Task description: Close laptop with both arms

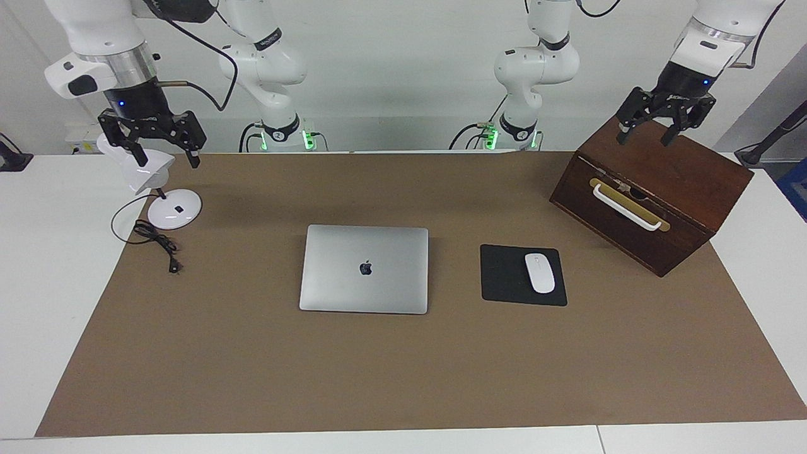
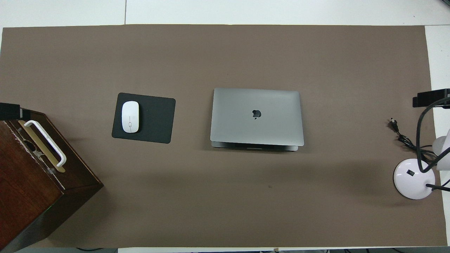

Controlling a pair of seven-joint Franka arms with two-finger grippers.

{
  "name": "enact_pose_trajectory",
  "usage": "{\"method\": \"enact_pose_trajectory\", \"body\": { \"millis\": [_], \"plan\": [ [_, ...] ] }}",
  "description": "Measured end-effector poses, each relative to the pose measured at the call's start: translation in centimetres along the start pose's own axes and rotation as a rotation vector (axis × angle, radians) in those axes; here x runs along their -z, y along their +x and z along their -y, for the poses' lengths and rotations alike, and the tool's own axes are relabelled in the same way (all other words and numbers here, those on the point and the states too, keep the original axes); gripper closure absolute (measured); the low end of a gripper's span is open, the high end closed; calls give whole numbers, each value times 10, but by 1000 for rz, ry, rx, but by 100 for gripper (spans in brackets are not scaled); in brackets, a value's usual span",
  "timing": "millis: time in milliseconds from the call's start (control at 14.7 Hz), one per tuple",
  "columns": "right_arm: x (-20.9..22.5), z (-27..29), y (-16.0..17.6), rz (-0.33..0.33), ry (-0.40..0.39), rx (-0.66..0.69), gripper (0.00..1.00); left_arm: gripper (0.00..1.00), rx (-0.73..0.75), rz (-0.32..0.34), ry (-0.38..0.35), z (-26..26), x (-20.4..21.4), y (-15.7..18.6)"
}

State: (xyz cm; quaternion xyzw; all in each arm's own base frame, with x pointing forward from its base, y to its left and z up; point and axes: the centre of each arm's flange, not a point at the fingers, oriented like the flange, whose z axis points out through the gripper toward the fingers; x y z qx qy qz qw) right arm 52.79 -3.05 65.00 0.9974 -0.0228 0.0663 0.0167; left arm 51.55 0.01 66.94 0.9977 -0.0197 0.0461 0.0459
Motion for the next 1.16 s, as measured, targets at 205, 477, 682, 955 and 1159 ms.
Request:
{"method": "enact_pose_trajectory", "body": {
  "millis": [205,477,682,955,1159],
  "plan": [
    [1,-1,0,-2,0,-1,0,0,1,59,23,4,-19,6],
    [1,-1,0,-2,0,-2,0,0,1,108,46,6,-32,4],
    [1,-1,0,-2,0,-2,0,0,1,127,47,7,-34,2],
    [1,-1,0,-1,0,-2,0,0,2,132,48,7,-35,2],
    [1,-1,0,-1,0,-2,0,0,3,138,47,8,-37,1]
  ]
}}
